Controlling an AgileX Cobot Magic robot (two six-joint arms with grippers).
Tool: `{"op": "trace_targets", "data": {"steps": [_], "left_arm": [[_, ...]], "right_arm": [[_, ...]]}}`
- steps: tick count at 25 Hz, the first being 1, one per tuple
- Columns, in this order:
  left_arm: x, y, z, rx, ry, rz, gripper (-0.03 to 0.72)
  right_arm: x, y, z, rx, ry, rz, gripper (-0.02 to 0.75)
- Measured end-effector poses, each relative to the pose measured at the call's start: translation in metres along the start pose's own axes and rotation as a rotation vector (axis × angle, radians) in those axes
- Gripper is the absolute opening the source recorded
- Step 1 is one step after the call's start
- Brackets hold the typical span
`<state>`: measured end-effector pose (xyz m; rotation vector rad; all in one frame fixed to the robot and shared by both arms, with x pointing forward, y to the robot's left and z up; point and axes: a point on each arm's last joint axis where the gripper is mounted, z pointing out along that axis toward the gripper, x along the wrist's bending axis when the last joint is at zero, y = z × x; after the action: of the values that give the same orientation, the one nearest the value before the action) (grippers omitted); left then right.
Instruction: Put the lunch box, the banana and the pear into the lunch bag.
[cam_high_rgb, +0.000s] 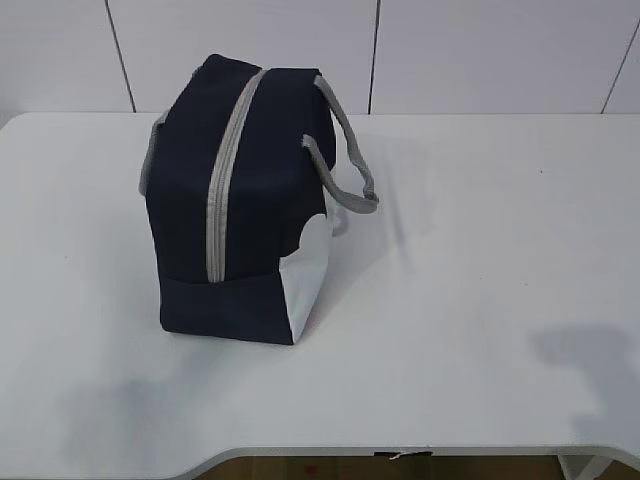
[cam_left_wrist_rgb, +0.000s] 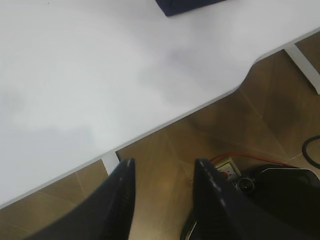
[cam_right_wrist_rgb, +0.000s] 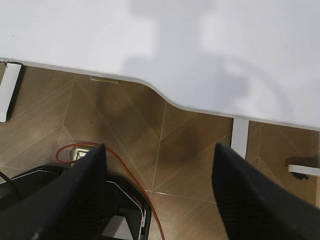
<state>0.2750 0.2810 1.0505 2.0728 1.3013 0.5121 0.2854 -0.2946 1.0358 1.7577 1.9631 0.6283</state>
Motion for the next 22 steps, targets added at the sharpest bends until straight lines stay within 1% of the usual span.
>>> {"op": "trace_targets", "data": {"steps": [6, 10, 13, 16, 19, 22], "left_arm": [[0.0, -0.001, -0.002, -0.012, 0.007, -0.005, 0.28], [0.001, -0.007, -0.011, -0.083, 0.066, -0.052, 0.271], [0.0, -0.015, -0.02, -0.161, 0.136, -0.099, 0.269], [-0.003, -0.022, -0.028, -0.231, 0.204, -0.138, 0.267], [-0.006, -0.029, -0.034, -0.294, 0.252, -0.157, 0.267], [-0.007, -0.031, -0.035, -0.293, 0.267, -0.168, 0.255]], "right_arm": [[0.0, 0.0, 0.0, -0.001, -0.001, -0.001, 0.524], [0.0, -0.003, -0.005, -0.041, -0.003, -0.001, 0.524], [0.0, -0.009, -0.012, -0.104, -0.008, 0.0, 0.524], [0.0, -0.016, -0.02, -0.176, -0.031, 0.02, 0.524], [0.001, -0.025, -0.028, -0.26, -0.05, 0.032, 0.524], [0.002, -0.035, -0.035, -0.342, -0.055, 0.03, 0.524]]}}
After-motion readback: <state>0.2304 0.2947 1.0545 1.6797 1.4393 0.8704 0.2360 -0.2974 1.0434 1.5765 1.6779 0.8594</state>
